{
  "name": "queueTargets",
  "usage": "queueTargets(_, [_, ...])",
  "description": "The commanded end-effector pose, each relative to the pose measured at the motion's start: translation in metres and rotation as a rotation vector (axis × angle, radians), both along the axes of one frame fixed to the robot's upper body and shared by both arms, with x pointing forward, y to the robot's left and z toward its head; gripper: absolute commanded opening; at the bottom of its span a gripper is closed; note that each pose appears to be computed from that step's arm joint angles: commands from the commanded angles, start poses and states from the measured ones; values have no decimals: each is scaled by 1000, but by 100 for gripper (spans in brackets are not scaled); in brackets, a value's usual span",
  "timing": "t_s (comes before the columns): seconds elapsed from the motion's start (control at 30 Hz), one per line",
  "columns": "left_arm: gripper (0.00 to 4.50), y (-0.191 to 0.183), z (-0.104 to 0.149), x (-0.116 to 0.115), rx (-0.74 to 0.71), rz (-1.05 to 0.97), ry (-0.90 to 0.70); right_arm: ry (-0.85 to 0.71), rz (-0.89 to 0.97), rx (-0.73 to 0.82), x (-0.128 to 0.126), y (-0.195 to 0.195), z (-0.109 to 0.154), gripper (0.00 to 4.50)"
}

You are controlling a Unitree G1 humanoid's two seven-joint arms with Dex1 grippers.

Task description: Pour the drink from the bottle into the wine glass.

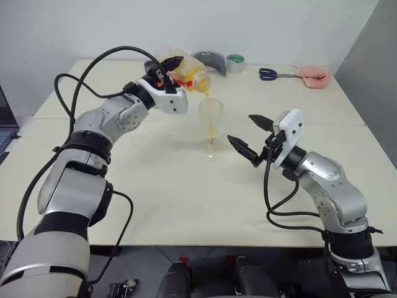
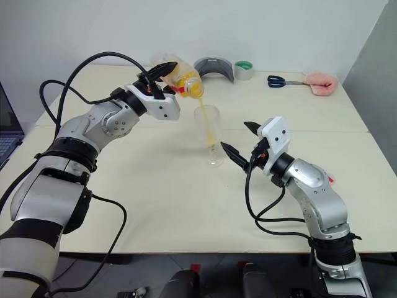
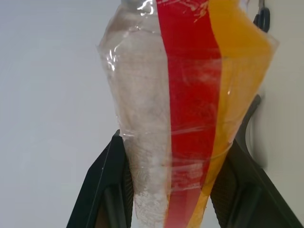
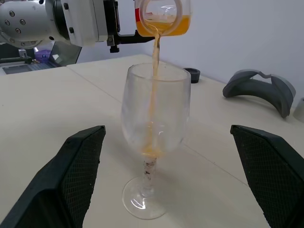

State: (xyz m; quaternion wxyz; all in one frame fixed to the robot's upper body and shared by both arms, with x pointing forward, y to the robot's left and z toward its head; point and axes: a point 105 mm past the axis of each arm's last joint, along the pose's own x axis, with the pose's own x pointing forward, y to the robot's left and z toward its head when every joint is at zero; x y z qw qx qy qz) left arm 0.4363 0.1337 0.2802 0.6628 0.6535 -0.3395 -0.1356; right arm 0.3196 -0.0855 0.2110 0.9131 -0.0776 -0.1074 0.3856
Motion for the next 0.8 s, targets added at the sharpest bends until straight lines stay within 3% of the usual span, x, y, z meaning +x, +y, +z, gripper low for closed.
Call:
queueTargets(0.03, [171, -6, 33, -8, -10, -34, -106, -45, 11, 9, -5, 2, 11, 450])
queueTargets(0.8, [171, -3, 37, -8, 15, -23, -139, -79, 81, 71, -19, 8, 7, 450])
